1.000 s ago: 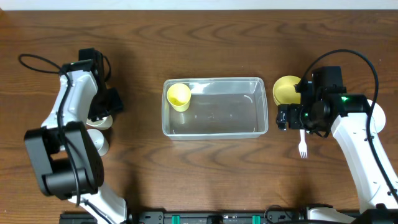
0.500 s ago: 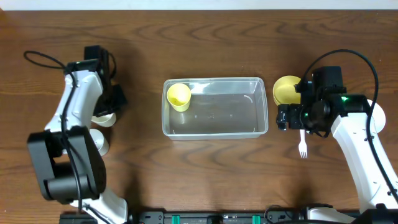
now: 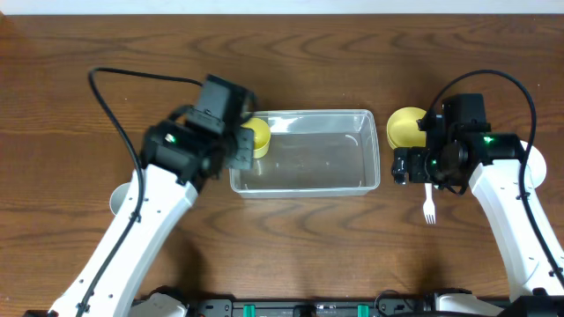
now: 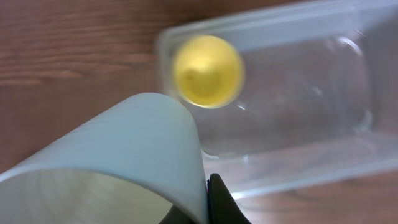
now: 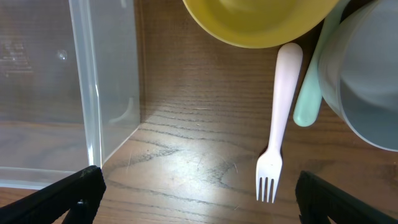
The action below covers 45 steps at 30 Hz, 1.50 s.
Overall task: Pack container
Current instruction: 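Place the white cup into the container beside the yellow cup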
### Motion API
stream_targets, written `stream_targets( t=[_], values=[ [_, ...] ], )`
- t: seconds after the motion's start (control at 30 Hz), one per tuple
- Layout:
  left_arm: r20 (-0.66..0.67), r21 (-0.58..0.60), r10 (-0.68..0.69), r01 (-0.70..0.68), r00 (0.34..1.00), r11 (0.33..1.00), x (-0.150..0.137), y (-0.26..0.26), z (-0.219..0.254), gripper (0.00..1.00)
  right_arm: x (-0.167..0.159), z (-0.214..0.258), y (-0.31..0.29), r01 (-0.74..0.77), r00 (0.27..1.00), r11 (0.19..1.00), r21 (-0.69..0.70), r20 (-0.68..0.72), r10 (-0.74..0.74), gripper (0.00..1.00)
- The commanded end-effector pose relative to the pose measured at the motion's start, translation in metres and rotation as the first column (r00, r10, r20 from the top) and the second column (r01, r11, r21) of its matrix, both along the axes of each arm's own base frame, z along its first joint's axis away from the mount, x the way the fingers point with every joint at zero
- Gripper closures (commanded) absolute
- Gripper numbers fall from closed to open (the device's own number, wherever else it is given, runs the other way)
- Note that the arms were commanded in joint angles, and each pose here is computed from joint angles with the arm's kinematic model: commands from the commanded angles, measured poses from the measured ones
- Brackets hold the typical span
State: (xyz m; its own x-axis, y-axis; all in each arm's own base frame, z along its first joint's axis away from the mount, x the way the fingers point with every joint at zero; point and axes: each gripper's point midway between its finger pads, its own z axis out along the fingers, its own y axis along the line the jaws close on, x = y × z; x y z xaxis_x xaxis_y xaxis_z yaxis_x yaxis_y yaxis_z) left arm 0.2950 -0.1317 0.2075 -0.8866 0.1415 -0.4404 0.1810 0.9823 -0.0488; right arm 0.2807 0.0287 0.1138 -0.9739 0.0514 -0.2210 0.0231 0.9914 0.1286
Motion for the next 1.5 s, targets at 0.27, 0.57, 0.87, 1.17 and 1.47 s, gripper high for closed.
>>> stream_targets(
  t=[0.27, 0.57, 0.87, 1.17, 1.47],
  values=[
    [-0.196, 0.103, -0.132, 0.154, 0.972, 0.983, -0.018, -0.043, -0.065, 0.94, 0.003, 0.005, 0.003, -0.011, 1.0, 1.0, -0.003, 0.014, 0.011, 0.01],
    [-0.35, 0.18, -0.101, 0.172, 0.932, 0.968, -0.012, -0.046, -0.129, 0.94, 0.002, 0.004, 0.003, -0.011, 1.0, 1.0, -0.003, 0.011, 0.011, 0.01],
    [-0.4, 0.213, -0.091, 0.189, 0.912, 0.959, -0.011, -0.045, -0.155, 0.74, 0.002, 0.004, 0.003, -0.011, 1.0, 1.0, -0.003, 0.01, 0.011, 0.01],
    [-0.307, 0.251, -0.075, 0.157, 0.949, 0.955, 0.002, -0.034, -0.105, 0.71, 0.001, 0.004, 0.003, -0.011, 1.0, 1.0, -0.003, 0.007, 0.011, 0.01],
    [0.012, 0.201, 0.156, -0.155, 0.988, 0.967, 0.008, 0.035, 0.026, 0.64, 0.001, 0.004, 0.003, -0.011, 1.0, 1.0, -0.003, 0.007, 0.011, 0.01]
  ],
)
